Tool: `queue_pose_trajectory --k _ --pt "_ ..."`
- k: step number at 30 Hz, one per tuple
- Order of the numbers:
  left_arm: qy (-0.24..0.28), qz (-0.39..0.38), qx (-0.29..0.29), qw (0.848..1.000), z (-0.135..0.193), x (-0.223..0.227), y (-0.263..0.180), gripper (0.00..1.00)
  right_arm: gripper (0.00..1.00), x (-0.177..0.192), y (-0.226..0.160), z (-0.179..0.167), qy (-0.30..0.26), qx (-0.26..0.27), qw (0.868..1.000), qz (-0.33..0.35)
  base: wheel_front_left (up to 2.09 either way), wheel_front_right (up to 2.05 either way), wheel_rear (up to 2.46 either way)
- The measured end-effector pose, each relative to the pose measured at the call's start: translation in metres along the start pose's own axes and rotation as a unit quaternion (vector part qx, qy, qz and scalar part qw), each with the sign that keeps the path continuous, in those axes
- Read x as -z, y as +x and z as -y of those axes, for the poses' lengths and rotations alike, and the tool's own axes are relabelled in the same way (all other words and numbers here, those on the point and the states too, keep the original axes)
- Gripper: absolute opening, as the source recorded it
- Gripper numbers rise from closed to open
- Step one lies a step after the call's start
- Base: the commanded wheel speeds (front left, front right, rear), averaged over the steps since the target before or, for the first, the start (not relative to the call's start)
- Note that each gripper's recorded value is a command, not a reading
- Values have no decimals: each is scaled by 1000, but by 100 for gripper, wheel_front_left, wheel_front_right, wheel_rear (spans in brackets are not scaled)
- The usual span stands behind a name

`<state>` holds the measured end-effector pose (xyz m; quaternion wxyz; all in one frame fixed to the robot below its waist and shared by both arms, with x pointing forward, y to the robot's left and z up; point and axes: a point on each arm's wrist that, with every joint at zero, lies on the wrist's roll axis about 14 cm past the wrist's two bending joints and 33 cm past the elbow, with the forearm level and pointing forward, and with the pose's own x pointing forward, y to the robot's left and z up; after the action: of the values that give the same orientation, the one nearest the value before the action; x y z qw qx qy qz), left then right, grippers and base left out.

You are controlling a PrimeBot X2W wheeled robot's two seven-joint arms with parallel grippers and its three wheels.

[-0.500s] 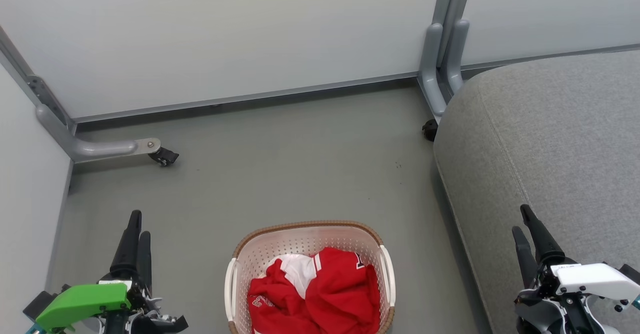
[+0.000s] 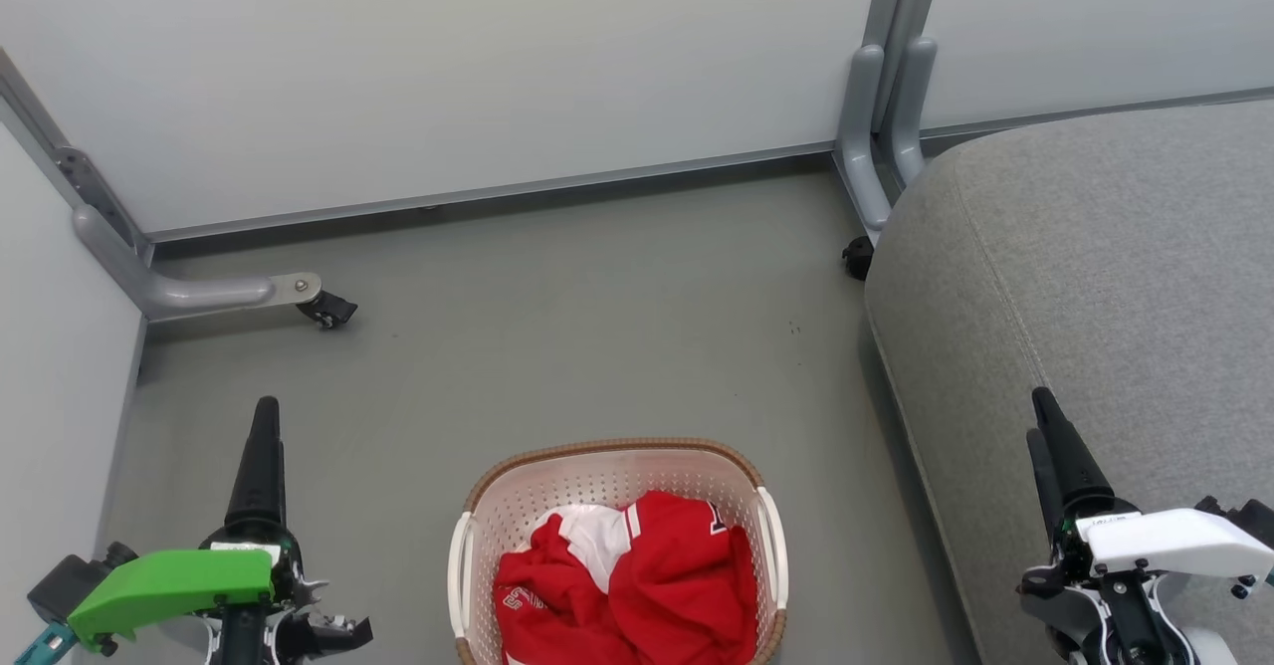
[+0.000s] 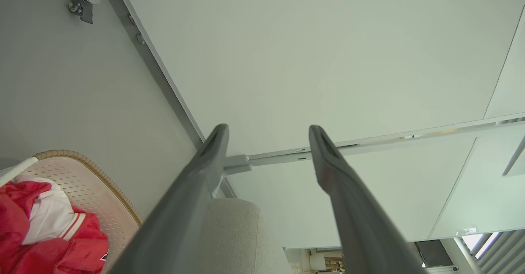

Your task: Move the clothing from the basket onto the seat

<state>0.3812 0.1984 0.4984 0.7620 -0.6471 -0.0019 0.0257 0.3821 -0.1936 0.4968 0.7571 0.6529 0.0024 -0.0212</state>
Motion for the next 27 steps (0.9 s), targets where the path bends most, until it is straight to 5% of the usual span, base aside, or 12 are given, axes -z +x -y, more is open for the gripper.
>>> queue_pose_trajectory --k 14,27 --pt "133 1 14 991 15 6 2 100 100 9 3 -19 -134 -31 991 -4 0 0 0" --pt "272 0 23 962 23 17 1 100 100 18 3 -30 -249 -55 967 -5 0 0 0"
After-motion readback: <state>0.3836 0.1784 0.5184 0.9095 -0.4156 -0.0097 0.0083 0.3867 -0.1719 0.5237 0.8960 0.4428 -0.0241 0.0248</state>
